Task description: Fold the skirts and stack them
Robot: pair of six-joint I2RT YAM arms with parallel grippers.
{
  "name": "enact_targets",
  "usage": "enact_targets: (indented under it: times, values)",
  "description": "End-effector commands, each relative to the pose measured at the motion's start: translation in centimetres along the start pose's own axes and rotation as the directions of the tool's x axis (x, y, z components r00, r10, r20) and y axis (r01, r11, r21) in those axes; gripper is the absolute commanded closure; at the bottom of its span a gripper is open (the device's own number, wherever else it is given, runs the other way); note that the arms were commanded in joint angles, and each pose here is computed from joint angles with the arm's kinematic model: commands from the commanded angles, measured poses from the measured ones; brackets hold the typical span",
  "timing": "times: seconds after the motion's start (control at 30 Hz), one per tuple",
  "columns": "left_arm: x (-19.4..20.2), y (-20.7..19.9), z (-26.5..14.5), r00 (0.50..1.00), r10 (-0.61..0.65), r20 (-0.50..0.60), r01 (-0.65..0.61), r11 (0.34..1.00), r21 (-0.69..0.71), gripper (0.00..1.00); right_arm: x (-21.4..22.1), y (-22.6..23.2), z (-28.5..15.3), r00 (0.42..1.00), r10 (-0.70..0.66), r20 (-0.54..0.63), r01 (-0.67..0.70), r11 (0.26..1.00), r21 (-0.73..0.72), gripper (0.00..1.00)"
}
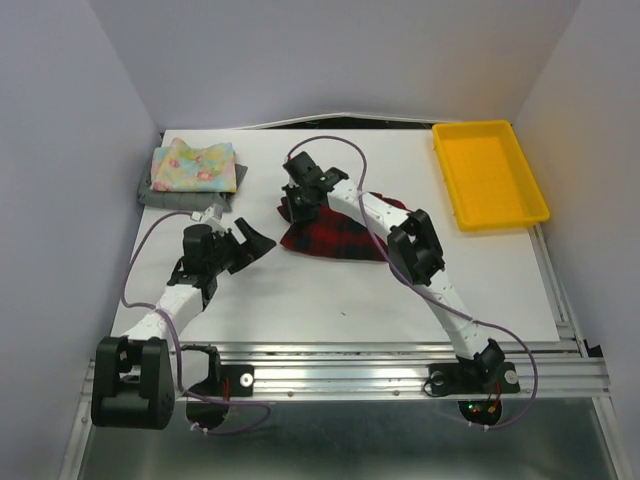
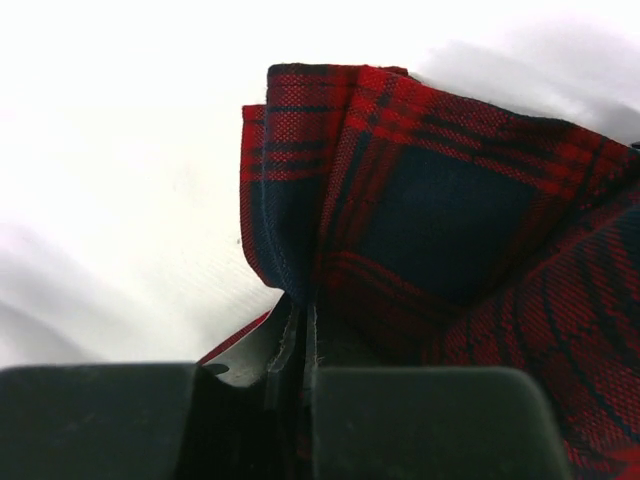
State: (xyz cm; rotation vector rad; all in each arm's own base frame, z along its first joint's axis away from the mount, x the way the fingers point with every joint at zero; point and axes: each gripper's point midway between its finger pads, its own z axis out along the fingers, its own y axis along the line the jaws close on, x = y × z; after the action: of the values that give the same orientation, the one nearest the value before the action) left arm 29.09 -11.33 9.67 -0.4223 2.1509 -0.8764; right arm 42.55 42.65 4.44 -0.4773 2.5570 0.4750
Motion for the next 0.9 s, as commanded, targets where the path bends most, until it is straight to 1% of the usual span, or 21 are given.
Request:
enact_targets:
  times: [0.0, 0.03, 0.13, 0.2, 0.27, 0.37, 0.4, 0.43, 0.47, 0.5, 0.57, 0.67, 0.7, 0.87]
  values:
    - [-0.7, -2.4, 1.6, 0.999, -0.005, 0.032, 0.002, 0.995, 0.1, 0.01, -5.6, 0.8, -4.3, 0.981, 0.152, 0.117, -0.138, 0.983, -0.123, 0.99]
    - [-0.5, -2.4, 1.9, 0.999, -0.028, 0.026, 0.025, 0.995, 0.095, 0.01, -6.5, 0.4, -4.3, 0.976, 0.171, 0.134, -0.153, 0.979, -0.133, 0.99]
    - [0.2, -3.2, 3.5, 1.0, -0.025, 0.013, 0.024, 0.995, 0.093, 0.01, -7.6, 0.5, -4.4, 0.968, 0.198, 0.156, -0.174, 0.972, -0.16, 1.0]
    - [1.3, -3.9, 4.6, 1.0, -0.021, -0.019, 0.023, 0.995, 0.102, 0.01, -7.8, 1.1, -4.6, 0.966, 0.211, 0.15, -0.182, 0.965, -0.188, 1.0]
    - [1.2, -3.6, 5.4, 1.0, -0.029, -0.009, 0.03, 0.996, 0.081, 0.01, -8.1, 1.4, -5.0, 0.964, 0.218, 0.154, -0.185, 0.962, -0.202, 0.99]
    - [0.8, -3.9, 7.5, 0.999, -0.036, 0.004, 0.036, 0.994, 0.108, 0.01, -8.5, 1.8, -5.7, 0.961, 0.23, 0.157, -0.193, 0.956, -0.22, 0.99]
    - [1.2, -3.7, 7.9, 0.999, -0.037, -0.007, 0.037, 0.993, 0.113, 0.01, -8.6, 2.0, -5.8, 0.96, 0.232, 0.158, -0.194, 0.955, -0.225, 0.99]
    - [1.0, -4.5, 8.5, 0.999, -0.039, -0.011, 0.04, 0.99, 0.133, 0.01, -8.6, 2.0, -5.9, 0.959, 0.239, 0.155, -0.201, 0.953, -0.229, 0.99]
    - [1.7, -4.0, 9.3, 0.998, -0.053, -0.036, 0.058, 0.99, 0.126, 0.01, -8.7, 2.2, -6.0, 0.958, 0.242, 0.156, -0.202, 0.951, -0.234, 0.99]
    - [1.0, -5.1, 9.6, 0.999, -0.051, -0.014, 0.053, 0.982, 0.179, 0.01, -8.9, 2.3, -6.2, 0.956, 0.247, 0.16, -0.205, 0.949, -0.24, 0.99]
    - [1.0, -6.4, 10.3, 0.996, -0.087, 0.001, 0.084, 0.966, 0.243, 0.01, -9.0, 2.3, -6.3, 0.955, 0.247, 0.163, -0.204, 0.949, -0.241, 0.99]
    - [0.9, -7.8, 11.2, 0.993, -0.115, 0.008, 0.108, 0.95, 0.294, 0.01, -9.1, 2.4, -6.6, 0.953, 0.253, 0.166, -0.209, 0.947, -0.244, 0.99]
    - [1.4, -8.4, 11.8, 0.99, -0.139, -0.006, 0.134, 0.944, 0.303, 0.01, -9.1, 2.5, -6.7, 0.953, 0.256, 0.165, -0.211, 0.946, -0.247, 1.0]
    - [2.3, -8.0, 14.2, 0.982, -0.19, -0.013, 0.187, 0.948, 0.258, 0.01, -9.5, 2.8, -7.2, 0.95, 0.262, 0.17, -0.213, 0.941, -0.261, 0.99]
